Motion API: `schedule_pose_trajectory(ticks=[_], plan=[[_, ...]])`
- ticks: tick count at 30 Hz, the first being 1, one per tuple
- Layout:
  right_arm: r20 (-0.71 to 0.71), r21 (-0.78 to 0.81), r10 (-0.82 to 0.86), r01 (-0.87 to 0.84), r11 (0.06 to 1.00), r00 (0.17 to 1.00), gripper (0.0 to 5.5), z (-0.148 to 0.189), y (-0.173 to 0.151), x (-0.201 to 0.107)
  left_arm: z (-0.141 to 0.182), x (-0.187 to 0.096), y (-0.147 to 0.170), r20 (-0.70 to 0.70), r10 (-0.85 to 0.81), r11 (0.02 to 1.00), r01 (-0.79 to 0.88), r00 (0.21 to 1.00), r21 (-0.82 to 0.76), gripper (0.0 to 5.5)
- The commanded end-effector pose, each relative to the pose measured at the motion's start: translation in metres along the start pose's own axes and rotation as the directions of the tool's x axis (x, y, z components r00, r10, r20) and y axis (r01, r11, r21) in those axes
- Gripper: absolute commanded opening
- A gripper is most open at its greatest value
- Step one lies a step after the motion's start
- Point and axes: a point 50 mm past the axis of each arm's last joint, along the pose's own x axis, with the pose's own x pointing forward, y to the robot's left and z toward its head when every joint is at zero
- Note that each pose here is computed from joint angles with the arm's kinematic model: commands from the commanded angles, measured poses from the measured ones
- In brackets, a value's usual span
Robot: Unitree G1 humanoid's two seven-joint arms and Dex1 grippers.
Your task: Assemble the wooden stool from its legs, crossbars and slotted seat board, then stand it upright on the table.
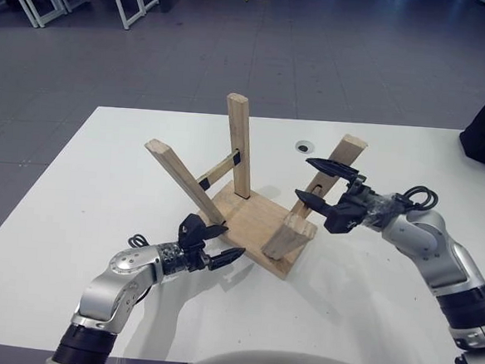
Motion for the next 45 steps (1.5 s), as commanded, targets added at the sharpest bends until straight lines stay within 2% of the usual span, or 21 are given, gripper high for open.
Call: schedule_pose_trajectory(ticks=[1, 4, 7, 11, 15, 18, 23, 30, 35, 45], plan=[[-0.050, 0.089, 0.277, -0.272, 0.958, 0.960, 3.51, -0.008, 0.057, -0.003, 0.002, 0.001, 0.002, -0.006, 0.010, 1.000, -0.010, 1.000, 0.030, 4.17], [0.004, 0.155, 0.054, -0.054, 0.986, 0.999, 3.51, 0.000, 0.017, 0.005, 0.008, -0.001, -0.002, 0.025, -0.004, 0.999, 0.003, 1.000, 0.037, 4.17], [0.065, 0.300, -0.165, 0.138, 0.944, 0.984, 3.51, 0.014, -0.035, 0.004, 0.031, -0.013, -0.012, 0.112, -0.071, 0.996, 0.064, 0.991, 0.068, 4.17], [0.069, 0.519, -0.362, 0.277, 0.809, 0.929, 3.51, 0.020, -0.088, -0.007, 0.057, -0.028, -0.024, 0.157, -0.129, 0.979, 0.101, 0.979, 0.177, 4.17], [0.032, 0.693, -0.421, 0.284, 0.662, 0.906, 3.51, 0.016, -0.110, -0.020, 0.075, -0.039, -0.038, 0.169, -0.203, 0.954, 0.156, 0.965, 0.254, 4.17], [-0.006, 0.843, -0.367, 0.202, 0.498, 0.930, 3.51, 0.002, -0.102, -0.025, 0.086, -0.035, -0.056, 0.173, -0.305, 0.925, 0.249, 0.936, 0.286, 4.17], [-0.024, 0.935, -0.284, 0.122, 0.332, 0.958, 3.51, -0.017, -0.082, -0.027, 0.096, -0.021, -0.067, 0.163, -0.388, 0.888, 0.321, 0.907, 0.329, 4.17], [-0.019, 0.968, -0.210, 0.071, 0.241, 0.978, 3.51, -0.031, -0.054, -0.016, 0.112, 0.003, -0.057, 0.142, -0.433, 0.852, 0.353, 0.890, 0.387, 4.17], [0.057, 0.963, -0.168, -0.009, 0.268, 0.984, 3.51, -0.022, -0.047, -0.009, 0.126, 0.013, -0.044, 0.153, -0.419, 0.848, 0.326, 0.895, 0.417, 4.17], [0.176, 0.932, -0.049, -0.151, 0.329, 0.983, 3.51, -0.001, -0.033, 0.000, 0.128, 0.029, -0.039, 0.173, -0.372, 0.860, 0.268, 0.912, 0.435, 4.17]])
